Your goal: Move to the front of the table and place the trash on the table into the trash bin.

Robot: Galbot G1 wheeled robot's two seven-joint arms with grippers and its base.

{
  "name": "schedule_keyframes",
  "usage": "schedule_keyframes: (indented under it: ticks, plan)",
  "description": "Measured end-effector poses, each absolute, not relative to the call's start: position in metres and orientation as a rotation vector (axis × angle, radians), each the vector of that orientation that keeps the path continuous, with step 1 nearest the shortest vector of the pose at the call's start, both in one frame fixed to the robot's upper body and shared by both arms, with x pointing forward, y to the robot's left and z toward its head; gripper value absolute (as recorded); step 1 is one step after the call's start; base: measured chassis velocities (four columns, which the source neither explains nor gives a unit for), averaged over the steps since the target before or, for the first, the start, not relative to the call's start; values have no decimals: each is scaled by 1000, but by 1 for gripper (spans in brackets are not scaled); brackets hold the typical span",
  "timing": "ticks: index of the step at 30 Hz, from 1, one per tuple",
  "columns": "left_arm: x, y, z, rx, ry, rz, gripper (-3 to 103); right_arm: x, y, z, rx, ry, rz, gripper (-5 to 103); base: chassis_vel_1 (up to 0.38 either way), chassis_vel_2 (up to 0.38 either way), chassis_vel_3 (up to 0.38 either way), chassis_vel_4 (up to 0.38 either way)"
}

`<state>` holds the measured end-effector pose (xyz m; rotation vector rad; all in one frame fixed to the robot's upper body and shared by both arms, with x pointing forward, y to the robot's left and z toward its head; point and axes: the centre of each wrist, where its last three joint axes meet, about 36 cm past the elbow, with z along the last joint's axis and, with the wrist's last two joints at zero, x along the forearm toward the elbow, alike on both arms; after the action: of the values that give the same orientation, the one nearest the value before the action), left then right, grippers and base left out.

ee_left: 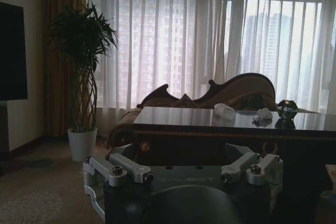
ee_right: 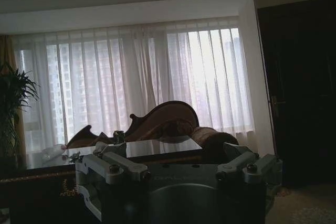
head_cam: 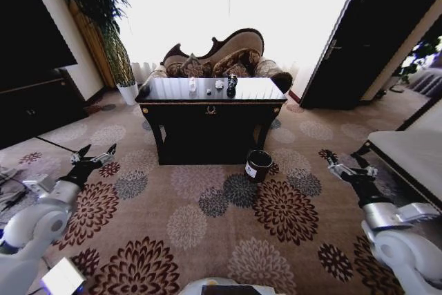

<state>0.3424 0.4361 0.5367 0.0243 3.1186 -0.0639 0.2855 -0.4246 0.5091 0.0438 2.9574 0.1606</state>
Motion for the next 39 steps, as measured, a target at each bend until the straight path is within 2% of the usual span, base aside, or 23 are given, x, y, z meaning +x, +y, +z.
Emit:
schedule_keyframes:
  ticks: [39]
  plan:
    - [344, 433, 529, 27, 3135, -81, 98, 285, -431, 498, -11, 2918, 168, 100, -7, 8, 5, -8]
